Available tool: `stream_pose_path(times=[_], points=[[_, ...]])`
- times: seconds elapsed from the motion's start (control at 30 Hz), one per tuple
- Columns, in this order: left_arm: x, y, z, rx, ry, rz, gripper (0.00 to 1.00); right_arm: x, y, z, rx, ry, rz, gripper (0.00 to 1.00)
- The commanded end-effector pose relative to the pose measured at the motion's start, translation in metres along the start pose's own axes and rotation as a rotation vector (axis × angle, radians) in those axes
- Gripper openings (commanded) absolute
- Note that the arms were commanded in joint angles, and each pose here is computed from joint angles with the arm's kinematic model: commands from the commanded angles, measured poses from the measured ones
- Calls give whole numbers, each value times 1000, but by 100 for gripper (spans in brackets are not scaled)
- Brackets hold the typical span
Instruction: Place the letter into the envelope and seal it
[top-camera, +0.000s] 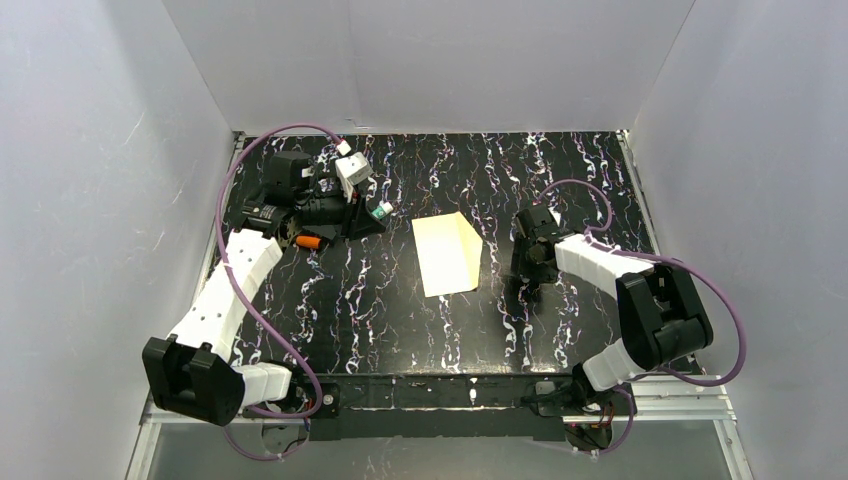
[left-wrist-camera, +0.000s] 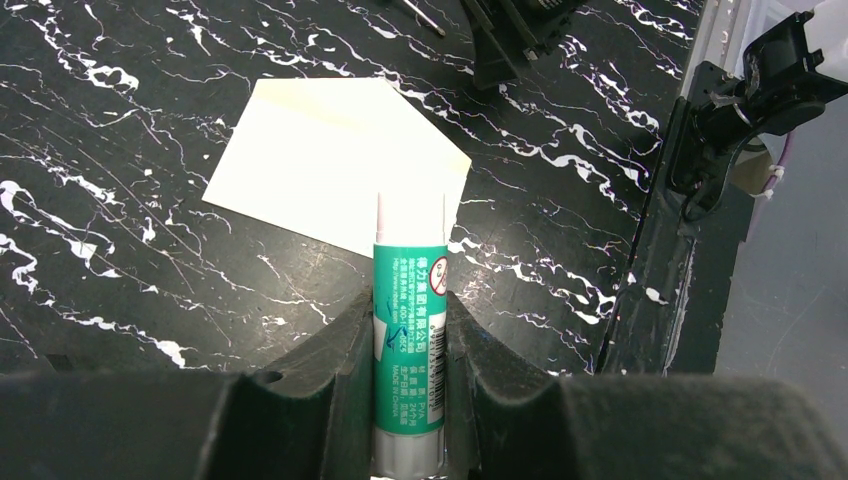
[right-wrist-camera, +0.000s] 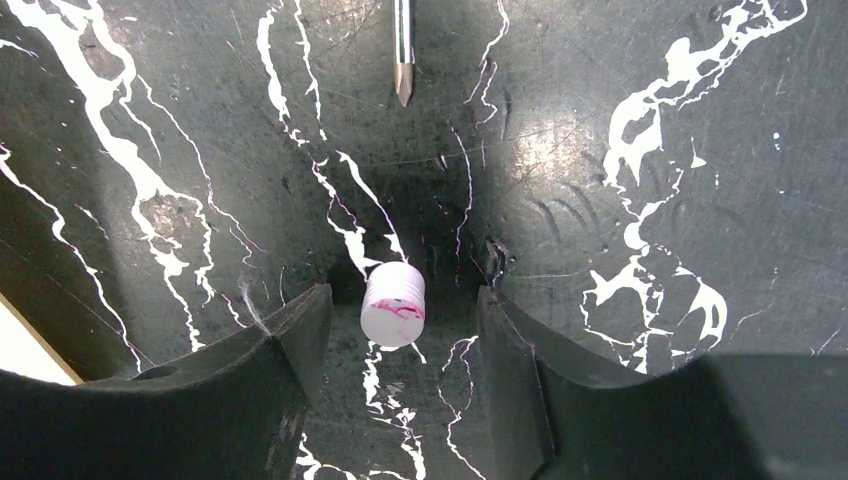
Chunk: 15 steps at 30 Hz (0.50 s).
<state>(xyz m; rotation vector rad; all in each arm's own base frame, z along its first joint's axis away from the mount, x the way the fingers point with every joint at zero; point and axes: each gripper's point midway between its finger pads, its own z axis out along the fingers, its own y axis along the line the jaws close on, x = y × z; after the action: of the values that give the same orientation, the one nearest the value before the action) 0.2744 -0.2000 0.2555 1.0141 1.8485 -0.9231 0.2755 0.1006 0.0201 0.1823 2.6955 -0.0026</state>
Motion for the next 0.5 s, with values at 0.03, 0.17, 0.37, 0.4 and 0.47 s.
stream_pose_path(times=[0.03, 0.17, 0.37, 0.4, 0.47], points=[[-9, -9, -8, 4, -31, 27, 0, -19, 9, -20, -28, -26, 19, 64], [-20, -10, -10, -7, -56, 6, 0, -47, 19, -50, -58, -77, 39, 67], [-87, -12, -14, -16, -296, -202, 0, -109, 57, -135, -316, -297, 114, 72], [-103, -13, -16, -10, -370, -249, 0, -117, 72, -151, -415, -339, 118, 72], [-124, -12, -17, -4, -472, -345, 0, -130, 108, -187, -666, -412, 121, 73]])
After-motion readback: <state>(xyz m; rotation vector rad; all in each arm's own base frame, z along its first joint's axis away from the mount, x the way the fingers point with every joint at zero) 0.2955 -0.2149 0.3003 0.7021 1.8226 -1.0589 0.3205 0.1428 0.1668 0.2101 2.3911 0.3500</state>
